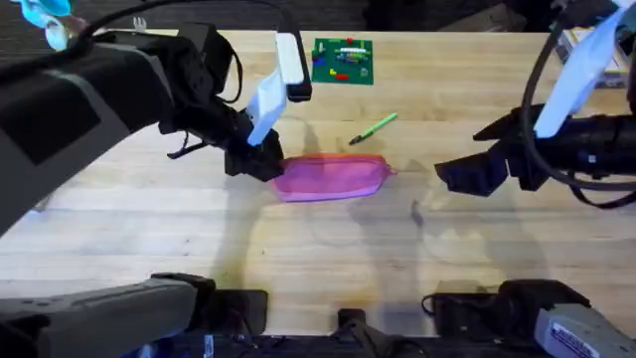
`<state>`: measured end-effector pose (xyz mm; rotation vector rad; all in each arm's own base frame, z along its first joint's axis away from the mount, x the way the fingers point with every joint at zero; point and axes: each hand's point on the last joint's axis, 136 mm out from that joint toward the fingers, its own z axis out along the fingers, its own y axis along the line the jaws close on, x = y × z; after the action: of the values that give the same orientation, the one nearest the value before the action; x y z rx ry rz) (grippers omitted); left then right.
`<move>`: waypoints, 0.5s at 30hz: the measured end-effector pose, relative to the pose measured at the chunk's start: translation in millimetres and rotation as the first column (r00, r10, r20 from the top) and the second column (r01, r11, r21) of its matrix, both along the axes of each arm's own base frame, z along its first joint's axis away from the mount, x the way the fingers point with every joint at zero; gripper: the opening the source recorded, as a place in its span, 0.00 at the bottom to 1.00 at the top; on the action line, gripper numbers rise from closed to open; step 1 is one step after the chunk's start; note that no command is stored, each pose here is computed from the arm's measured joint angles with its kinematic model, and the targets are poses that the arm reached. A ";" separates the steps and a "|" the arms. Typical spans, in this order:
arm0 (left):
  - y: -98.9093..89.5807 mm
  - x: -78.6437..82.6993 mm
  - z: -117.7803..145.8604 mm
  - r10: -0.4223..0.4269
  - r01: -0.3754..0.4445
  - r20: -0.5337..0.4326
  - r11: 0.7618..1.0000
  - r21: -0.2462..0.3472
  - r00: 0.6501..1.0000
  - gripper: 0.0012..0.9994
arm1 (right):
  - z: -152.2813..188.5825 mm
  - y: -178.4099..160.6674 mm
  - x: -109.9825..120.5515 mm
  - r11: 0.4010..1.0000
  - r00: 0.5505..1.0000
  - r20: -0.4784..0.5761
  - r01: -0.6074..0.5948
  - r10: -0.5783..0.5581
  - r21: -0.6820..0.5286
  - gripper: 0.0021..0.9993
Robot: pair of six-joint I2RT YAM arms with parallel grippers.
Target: Unzip the bag, pick up the pens from the table one at a time and place them inside, then zip the bag closed.
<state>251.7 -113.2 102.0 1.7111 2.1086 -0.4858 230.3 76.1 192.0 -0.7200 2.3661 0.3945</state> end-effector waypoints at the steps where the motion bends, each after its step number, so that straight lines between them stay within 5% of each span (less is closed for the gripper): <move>1: -0.1 -0.1 0.0 0.000 0.000 0.000 1.000 0.000 1.000 0.04 | 0.5 0.0 0.8 1.000 1.000 0.004 0.000 0.000 0.000 1.00; 15: 0.0 0.0 0.0 0.000 0.000 0.000 1.000 0.000 1.000 0.04 | 3.8 4.1 2.1 1.000 1.000 0.017 -0.015 0.014 0.022 1.00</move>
<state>251.7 -113.2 102.0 1.7111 2.1085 -0.4856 232.4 80.1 195.9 -0.7276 2.3383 0.4185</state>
